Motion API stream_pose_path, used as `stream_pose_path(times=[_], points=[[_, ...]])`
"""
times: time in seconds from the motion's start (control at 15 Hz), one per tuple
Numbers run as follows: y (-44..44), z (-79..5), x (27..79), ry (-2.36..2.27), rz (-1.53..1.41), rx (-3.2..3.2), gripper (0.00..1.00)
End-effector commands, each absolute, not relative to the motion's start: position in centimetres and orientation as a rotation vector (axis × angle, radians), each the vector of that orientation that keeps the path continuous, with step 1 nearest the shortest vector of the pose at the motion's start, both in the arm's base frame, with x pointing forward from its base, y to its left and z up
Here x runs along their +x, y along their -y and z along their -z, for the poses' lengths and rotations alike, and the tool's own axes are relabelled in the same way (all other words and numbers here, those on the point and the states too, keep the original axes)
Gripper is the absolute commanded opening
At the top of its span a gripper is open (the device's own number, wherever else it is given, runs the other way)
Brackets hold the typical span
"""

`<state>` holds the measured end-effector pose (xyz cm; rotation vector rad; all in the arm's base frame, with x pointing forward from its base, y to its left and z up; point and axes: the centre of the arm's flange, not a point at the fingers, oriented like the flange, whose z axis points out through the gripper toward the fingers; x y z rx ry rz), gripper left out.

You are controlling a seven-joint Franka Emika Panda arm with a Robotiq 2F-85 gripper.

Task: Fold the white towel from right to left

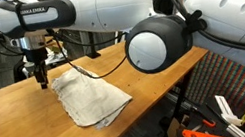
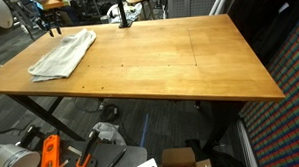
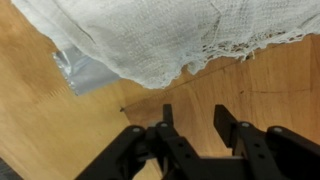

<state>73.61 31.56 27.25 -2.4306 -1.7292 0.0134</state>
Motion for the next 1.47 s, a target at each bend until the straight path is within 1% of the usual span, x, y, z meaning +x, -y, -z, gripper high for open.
stream_pose_path(times=[0.0,0.13,0.2,0.53,0.6,0.67,0.73,1.0,1.2,1.4], points=[[-29.6,-26.9,69.7,1.735,-0.004,-2.534,0.81],[-29.4,-26.3,70.1,1.761,-0.025,-2.573,0.95],[-29.3,-26.0,70.2,1.762,-0.016,-2.581,0.99],[-29.4,-24.2,71.1,1.761,0.056,-2.590,1.00],[-29.4,-23.9,71.3,1.761,0.070,-2.593,0.75],[-29.3,-23.7,71.4,1.764,0.080,-2.599,0.75],[-29.2,-23.3,71.6,1.766,0.097,-2.607,0.71],[-28.9,-22.7,72.0,1.775,0.130,-2.628,0.38],[-29.2,-23.3,71.8,1.790,0.140,-2.621,0.16],[-30.0,-23.7,71.5,1.810,0.149,-2.611,0.10]])
